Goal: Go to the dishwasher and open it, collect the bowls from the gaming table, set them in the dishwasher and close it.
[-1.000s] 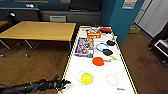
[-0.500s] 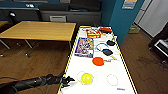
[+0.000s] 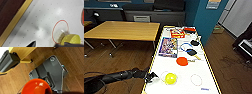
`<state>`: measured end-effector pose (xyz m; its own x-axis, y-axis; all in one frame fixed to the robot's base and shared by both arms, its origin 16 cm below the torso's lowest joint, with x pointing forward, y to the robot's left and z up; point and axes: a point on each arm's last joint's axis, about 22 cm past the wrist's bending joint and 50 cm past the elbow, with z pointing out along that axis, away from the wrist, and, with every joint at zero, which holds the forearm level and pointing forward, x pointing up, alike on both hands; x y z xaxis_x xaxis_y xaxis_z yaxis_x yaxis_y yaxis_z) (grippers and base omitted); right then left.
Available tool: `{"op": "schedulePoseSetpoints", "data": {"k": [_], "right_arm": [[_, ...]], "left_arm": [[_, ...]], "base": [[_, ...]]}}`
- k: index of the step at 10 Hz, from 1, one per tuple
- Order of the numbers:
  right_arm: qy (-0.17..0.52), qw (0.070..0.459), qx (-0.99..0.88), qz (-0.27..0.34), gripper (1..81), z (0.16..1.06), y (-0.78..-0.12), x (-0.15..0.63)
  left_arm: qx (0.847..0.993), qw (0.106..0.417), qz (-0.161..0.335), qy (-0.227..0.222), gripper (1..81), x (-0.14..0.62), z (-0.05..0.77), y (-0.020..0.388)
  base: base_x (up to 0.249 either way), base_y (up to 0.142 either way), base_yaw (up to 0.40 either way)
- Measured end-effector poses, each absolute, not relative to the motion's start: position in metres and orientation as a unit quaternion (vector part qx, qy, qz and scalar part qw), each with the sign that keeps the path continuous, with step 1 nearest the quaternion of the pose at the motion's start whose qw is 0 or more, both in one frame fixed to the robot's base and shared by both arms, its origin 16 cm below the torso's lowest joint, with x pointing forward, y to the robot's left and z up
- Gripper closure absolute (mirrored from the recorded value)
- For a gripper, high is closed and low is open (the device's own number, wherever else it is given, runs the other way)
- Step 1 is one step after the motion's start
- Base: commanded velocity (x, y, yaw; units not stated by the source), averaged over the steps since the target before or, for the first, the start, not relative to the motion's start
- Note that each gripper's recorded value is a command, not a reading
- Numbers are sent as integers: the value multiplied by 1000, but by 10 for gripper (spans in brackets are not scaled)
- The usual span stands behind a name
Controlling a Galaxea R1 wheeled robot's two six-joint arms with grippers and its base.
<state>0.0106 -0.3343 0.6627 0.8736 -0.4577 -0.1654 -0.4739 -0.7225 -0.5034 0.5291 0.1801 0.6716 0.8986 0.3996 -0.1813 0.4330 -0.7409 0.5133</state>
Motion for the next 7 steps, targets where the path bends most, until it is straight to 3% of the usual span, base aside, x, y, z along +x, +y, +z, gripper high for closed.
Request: {"op": "schedulePoseSetpoints", "data": {"k": [7], "right_arm": [[251, 275, -928, 14, 811, 663, -335, 11]], "left_arm": [[936, 301, -34, 180, 10, 528, 670, 119]], "base": [[0, 0, 0]]}}
